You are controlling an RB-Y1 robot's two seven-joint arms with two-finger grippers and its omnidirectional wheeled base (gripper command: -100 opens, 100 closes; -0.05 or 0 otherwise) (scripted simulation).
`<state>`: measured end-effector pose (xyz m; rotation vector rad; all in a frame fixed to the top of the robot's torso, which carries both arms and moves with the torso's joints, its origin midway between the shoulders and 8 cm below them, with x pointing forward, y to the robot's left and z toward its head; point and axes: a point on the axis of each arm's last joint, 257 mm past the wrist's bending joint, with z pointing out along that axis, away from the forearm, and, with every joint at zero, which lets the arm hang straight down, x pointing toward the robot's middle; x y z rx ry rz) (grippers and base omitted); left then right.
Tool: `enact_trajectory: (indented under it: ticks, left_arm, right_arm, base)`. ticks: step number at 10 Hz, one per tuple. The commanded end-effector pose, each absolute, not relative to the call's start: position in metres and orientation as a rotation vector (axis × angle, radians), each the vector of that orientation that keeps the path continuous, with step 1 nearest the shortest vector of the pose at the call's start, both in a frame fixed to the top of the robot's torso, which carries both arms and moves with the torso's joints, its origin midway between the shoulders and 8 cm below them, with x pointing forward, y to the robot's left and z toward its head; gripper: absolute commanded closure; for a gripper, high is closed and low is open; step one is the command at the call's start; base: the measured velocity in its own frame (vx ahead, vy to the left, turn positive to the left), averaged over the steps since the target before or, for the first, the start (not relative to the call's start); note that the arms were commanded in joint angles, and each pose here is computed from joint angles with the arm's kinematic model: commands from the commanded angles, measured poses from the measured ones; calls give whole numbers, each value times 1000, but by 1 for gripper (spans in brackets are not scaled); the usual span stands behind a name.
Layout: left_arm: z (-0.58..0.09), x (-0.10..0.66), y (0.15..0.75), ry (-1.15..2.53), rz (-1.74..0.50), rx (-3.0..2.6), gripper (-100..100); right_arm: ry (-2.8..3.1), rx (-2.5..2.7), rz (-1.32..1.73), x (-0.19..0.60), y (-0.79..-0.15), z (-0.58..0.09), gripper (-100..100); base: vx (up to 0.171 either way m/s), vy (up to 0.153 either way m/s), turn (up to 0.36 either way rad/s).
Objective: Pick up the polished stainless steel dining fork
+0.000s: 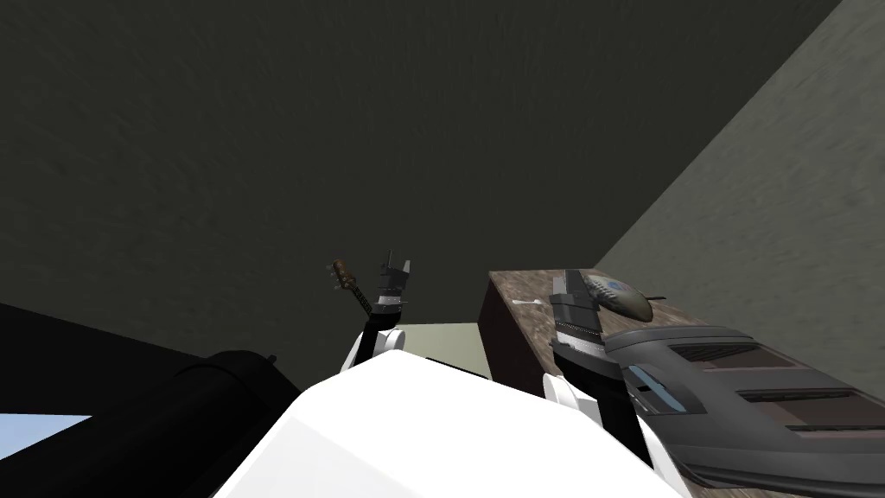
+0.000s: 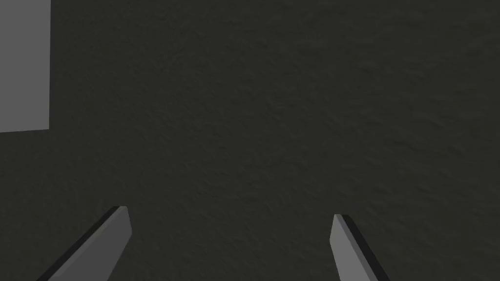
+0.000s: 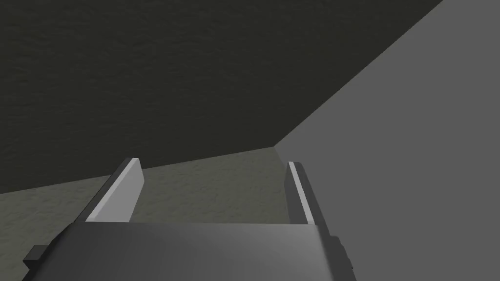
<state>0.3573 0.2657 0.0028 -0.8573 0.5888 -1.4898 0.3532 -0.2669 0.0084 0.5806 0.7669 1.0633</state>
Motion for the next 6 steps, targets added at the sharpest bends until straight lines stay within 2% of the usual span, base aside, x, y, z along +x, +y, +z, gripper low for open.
enact_trajectory:
  ticks: [1,6]
  left_arm:
    - [3,357,266,589,-1490,-857,0]
    - [3,357,266,589,-1490,-857,0]
  right_arm:
    - [796,558,1053,354,-267,5,-100]
    - [923,465,986,358,-274,-12,-100]
  base:
    - [-6,-1,23]
    - [-17,-7,34]
